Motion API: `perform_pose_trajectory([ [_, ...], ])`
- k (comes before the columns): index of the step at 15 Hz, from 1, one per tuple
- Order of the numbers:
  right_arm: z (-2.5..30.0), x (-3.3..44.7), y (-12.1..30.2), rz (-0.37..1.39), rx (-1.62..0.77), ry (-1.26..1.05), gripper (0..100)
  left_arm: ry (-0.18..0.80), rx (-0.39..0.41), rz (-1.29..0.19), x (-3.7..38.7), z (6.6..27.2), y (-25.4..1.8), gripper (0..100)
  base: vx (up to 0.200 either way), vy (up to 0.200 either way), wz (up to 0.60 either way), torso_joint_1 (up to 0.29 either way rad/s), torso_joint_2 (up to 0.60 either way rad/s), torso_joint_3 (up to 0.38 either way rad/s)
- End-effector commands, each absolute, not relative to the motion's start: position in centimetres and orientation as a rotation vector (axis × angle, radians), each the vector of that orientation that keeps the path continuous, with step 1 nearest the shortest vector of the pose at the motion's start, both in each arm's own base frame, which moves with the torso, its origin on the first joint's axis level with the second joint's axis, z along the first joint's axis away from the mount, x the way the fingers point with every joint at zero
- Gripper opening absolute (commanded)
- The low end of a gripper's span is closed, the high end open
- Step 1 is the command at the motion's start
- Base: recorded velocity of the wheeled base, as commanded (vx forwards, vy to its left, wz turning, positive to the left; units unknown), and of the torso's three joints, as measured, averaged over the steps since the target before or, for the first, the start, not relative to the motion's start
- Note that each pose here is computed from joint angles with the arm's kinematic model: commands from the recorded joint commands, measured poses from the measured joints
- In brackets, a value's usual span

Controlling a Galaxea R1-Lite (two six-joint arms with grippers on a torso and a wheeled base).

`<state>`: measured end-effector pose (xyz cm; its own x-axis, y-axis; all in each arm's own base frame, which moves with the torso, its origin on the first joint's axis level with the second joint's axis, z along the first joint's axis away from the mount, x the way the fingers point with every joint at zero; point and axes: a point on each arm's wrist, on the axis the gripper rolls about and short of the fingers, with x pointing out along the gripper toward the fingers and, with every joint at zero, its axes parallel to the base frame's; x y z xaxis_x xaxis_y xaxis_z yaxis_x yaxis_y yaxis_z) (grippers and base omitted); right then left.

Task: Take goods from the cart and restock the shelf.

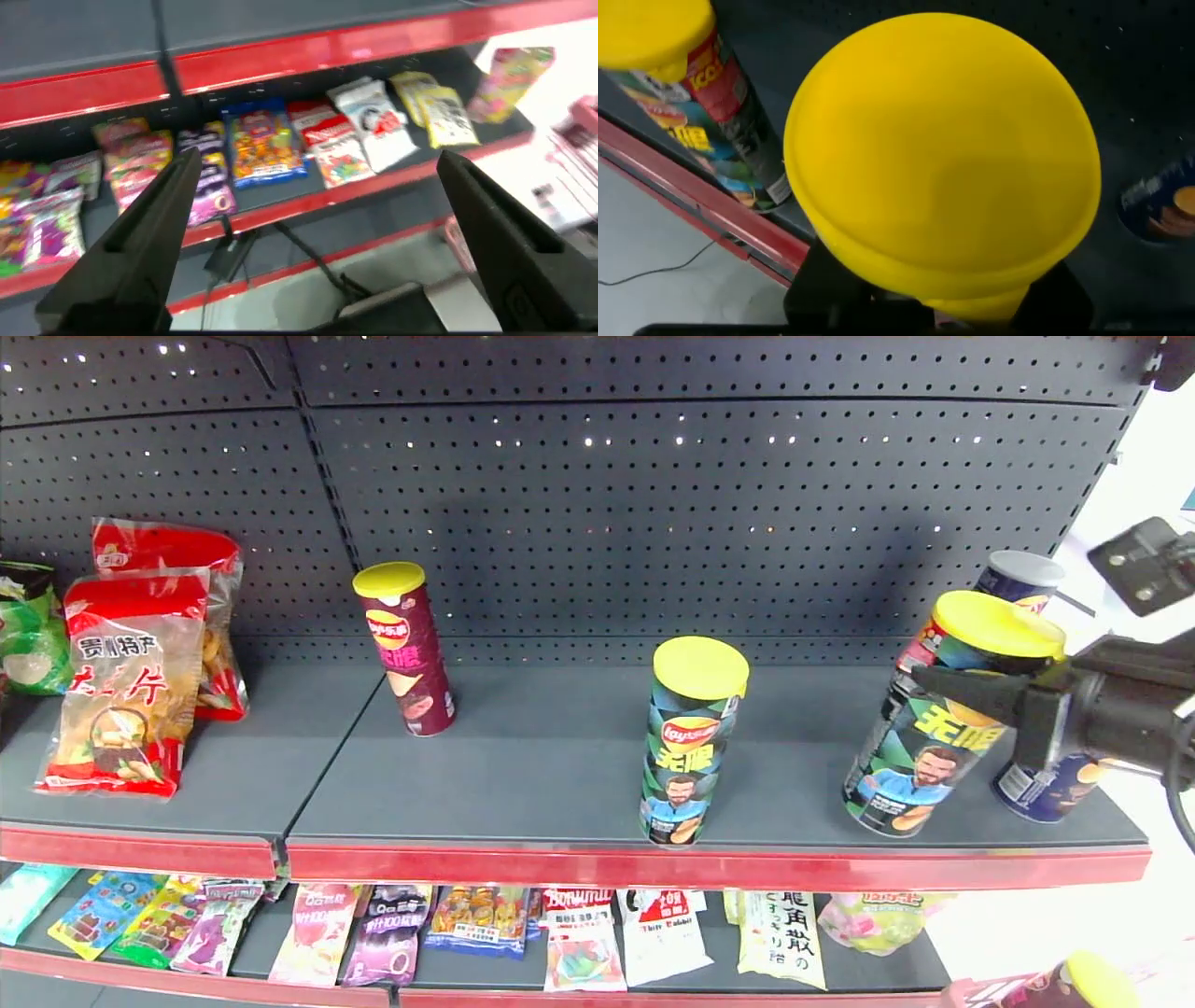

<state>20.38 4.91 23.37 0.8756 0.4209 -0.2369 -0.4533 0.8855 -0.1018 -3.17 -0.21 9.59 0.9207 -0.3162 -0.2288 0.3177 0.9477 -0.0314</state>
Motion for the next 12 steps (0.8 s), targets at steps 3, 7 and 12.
perform_pose_trajectory([
  [3, 22.6, 24.0, 6.2, 0.485, -0.162, 0.258, 0, 0.200, -0.009, -0.158, -3.1, 9.7, -0.7, 100, 0.000, 0.000, 0.00, 0.000, 0.00, 0.000],
  [7, 22.2, 23.8, 6.6, 0.502, -0.163, 0.271, 0, 0.130, 0.095, -0.176, -2.3, 8.7, -0.7, 100, 0.000, 0.000, 0.00, 0.000, 0.00, 0.000],
  [12, 22.2, 23.9, 6.5, 0.495, -0.158, 0.270, 0, 0.096, 0.052, -0.018, -1.6, 7.6, -0.3, 100, 0.000, 0.000, 0.00, 0.000, 0.00, 0.000],
])
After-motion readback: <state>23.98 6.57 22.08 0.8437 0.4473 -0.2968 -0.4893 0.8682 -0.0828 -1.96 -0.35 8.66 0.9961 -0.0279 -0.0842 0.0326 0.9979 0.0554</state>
